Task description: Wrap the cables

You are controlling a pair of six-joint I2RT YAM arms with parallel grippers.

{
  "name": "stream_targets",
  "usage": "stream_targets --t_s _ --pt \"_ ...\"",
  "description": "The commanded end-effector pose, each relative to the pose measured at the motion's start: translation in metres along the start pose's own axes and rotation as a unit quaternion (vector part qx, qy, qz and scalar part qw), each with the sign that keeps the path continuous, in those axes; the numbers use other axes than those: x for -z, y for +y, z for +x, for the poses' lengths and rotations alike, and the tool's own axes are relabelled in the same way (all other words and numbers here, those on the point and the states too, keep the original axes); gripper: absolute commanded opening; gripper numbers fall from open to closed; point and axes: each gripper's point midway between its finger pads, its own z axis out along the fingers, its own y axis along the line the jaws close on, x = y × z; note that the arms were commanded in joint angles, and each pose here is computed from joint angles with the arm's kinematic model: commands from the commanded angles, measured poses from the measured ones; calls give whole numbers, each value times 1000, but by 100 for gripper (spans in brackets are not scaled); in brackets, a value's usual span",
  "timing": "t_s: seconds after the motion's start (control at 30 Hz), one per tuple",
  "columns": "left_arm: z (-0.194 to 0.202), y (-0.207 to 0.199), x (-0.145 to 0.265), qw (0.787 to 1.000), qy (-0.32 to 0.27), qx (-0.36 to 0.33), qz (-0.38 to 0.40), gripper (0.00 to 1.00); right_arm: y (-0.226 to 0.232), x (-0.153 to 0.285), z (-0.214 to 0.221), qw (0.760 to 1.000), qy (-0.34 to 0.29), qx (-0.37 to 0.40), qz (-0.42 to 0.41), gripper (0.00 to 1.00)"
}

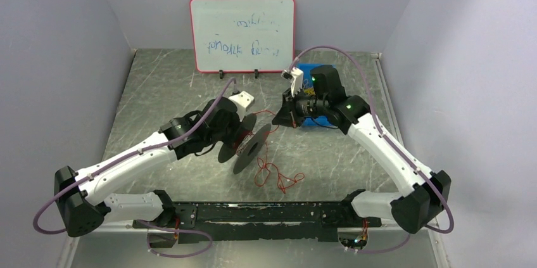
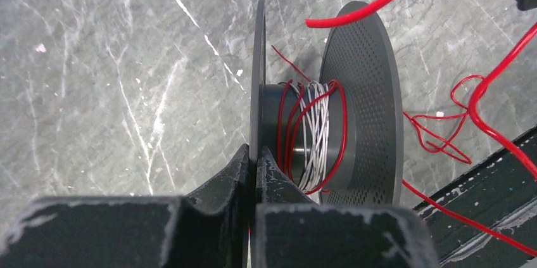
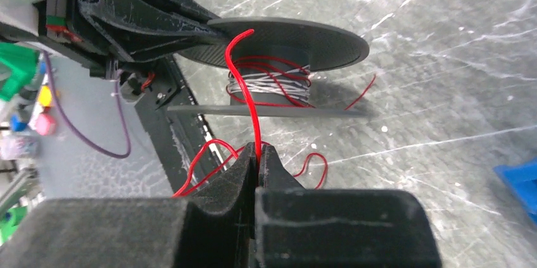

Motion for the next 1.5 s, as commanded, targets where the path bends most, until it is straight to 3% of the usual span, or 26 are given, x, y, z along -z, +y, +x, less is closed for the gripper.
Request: stream_targets --t_s 0.0,0.3,0.93,1.23,1.47 --pt "-17 -4 -5 998 -35 51 32 7 15 2 2 996 19 -43 -82 0" --pt "-9 -10 -15 996 -29 69 48 8 16 -16 12 985 67 -102 -124 0" --pt "-6 -12 -12 996 -20 63 57 26 0 -32 24 973 118 -176 -91 0" --pt "-7 -16 -10 995 -23 62 68 44 10 -38 28 966 140 -189 -106 0" --pt "-9 -16 -8 995 -28 62 71 49 18 -42 29 959 158 -203 -116 0"
